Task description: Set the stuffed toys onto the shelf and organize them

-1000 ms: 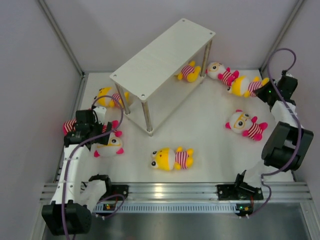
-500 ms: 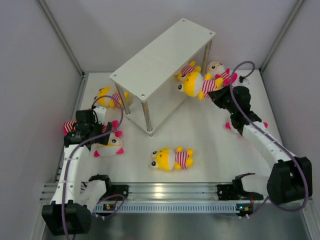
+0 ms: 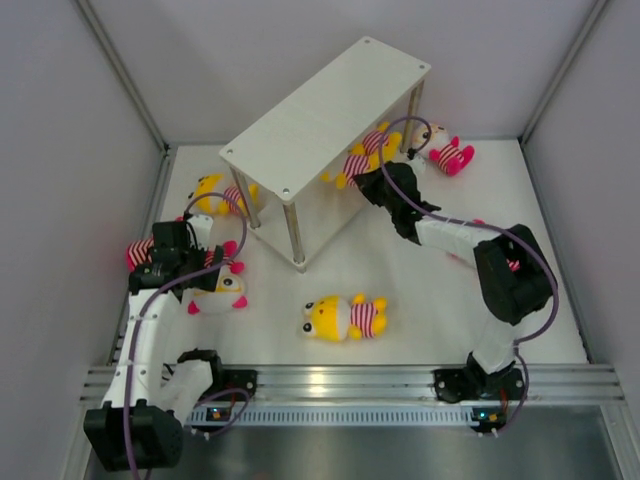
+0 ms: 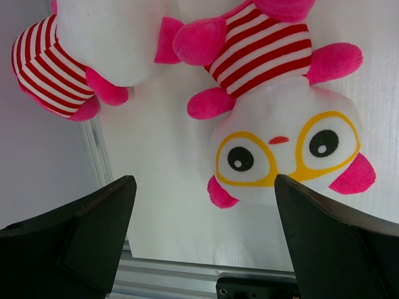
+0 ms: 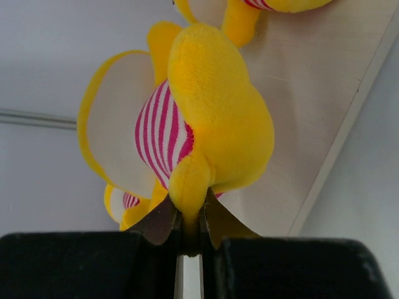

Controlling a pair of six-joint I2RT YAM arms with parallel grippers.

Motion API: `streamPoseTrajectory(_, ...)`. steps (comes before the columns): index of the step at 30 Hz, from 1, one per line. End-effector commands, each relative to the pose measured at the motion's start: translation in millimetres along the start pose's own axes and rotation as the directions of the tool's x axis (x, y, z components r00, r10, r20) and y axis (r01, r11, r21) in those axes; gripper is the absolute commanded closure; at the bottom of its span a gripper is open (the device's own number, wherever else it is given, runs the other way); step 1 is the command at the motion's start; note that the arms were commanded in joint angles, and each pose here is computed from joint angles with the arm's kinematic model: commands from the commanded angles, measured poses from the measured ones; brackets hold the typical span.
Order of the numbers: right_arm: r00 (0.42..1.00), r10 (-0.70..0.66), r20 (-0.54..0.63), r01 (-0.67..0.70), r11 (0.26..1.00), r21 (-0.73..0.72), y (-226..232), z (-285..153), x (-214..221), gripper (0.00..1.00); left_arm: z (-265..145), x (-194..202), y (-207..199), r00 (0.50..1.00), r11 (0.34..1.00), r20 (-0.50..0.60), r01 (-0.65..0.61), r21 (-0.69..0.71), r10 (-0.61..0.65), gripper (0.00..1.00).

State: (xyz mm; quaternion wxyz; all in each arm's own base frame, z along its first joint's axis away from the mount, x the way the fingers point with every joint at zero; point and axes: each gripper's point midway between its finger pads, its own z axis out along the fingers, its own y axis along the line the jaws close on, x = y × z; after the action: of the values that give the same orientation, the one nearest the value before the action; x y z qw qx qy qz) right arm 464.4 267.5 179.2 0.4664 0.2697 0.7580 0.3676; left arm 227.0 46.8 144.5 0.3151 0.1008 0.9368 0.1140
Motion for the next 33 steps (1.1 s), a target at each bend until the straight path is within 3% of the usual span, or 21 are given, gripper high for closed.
streamPoseTrajectory(1, 0.985, 0.114, 0.126, -0.103, 0.990, -0.094, 37.7, 19.7, -27.3, 1.00, 0.0, 1.2, 0.8, 1.000, 1.000, -0.001, 0.008, -0.011, -0.008, 0.01)
streamPoseTrajectory(15, 0.990, 0.071, 0.120, -0.075, 0.997, 0.030, 6.4, 44.5, -9.6, 0.98, 0.8, 1.9, 1.5, 1.000, 1.000, -0.007, 0.007, -0.014, -0.007, 0.01)
streamPoseTrajectory(22, 0.988, 0.076, 0.131, -0.078, 0.997, 0.005, 9.6, 25.1, -15.8, 0.57, 2.2, 2.6, 0.9, 1.000, 1.000, -0.013, 0.004, -0.010, -0.004, 0.01)
streamPoseTrajectory(28, 0.992, 0.056, 0.117, -0.051, 0.998, -0.040, 21.5, 7.3, -20.6, 0.41, -0.8, -6.6, 13.0, 1.000, 0.998, -0.004, 0.020, -0.060, -0.020, 0.01)
streamPoseTrajectory(33, 0.994, 0.029, 0.106, -0.019, 0.995, -0.096, 36.2, -11.7, -25.0, 0.36, -6.6, -30.0, 26.2, 0.998, 0.996, 0.043, 0.056, -0.070, -0.054, 0.02)
